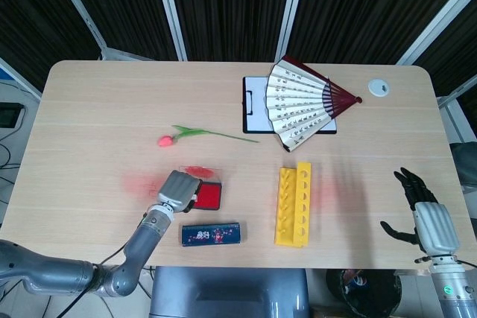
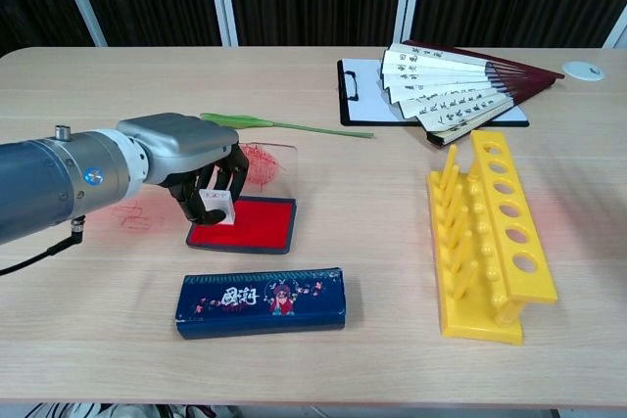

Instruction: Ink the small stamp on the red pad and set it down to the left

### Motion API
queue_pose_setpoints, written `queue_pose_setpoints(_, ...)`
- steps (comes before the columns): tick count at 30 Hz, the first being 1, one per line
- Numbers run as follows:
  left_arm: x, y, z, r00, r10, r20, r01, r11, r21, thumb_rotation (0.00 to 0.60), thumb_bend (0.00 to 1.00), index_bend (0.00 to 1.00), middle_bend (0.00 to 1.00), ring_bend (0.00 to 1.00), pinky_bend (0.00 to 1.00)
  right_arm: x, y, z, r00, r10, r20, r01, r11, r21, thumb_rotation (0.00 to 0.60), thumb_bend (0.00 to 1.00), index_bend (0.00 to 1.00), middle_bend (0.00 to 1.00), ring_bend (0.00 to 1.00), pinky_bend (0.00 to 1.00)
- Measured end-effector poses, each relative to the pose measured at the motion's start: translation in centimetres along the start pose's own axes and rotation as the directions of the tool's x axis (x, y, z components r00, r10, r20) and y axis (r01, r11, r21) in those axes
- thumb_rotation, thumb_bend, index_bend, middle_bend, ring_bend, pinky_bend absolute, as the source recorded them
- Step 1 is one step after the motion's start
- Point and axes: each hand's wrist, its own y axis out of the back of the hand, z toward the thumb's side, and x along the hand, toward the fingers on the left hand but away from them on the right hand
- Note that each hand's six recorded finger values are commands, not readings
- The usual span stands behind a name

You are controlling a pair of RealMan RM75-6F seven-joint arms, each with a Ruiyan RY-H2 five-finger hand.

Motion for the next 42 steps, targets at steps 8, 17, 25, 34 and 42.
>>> queue_pose_setpoints(8, 0.7, -0.5, -0.2, 1.000, -0.030, 0.003, 0.030, 0.999, 0.025, 0.600, 0.45, 0.62, 0.60, 0.45, 0.55, 0.0, 0.0, 0.0, 1.000, 0.001, 0.003, -0.001, 1.000, -0.003, 0.600, 0.26, 0.01, 0.00, 0.00, 0.19)
queue_pose_setpoints(17, 0.9, -1.1, -0.4, 0.999, -0.044, -0.002, 0.044, 0.998, 0.043, 0.600, 0.45, 0.62, 0.60, 0.45, 0.55, 0.0, 0.0, 0.0, 1.000, 0.001, 0.004, -0.001, 1.000, -0.004, 0.600, 0.26, 0.01, 0.00, 0.00, 0.19)
queue_pose_setpoints(25, 0.6, -0.3, 0.0, 1.000, -0.026, 0.009, 0.025, 0.999, 0.024, 0.600, 0.45, 0.62, 0.60, 0.45, 0.55, 0.0, 0.0, 0.0, 1.000, 0.001, 0.002, -0.001, 1.000, -0.006, 0.600, 0.26, 0.01, 0.00, 0.00, 0.19)
queue_pose_setpoints(34, 0.2, 1.4, 0.2, 1.000, -0.019, 0.025, 0.019, 1.000, 0.011, 0.600, 0.45, 0.62, 0.60, 0.45, 0.55, 0.1, 0.0, 0.0, 1.000, 0.000, 0.001, 0.000, 1.000, -0.006, 0.600, 0.26, 0.01, 0.00, 0.00, 0.19)
queue_pose_setpoints(42, 0.5, 1.1, 0.0, 0.999, -0.030, 0.023, 0.029, 0.999, 0.039, 0.600, 0.45, 0.62, 0.60, 0.45, 0.55, 0.0, 0.0, 0.0, 1.000, 0.002, 0.002, -0.002, 1.000, -0.006, 0.600, 0.26, 0.01, 0.00, 0.00, 0.19)
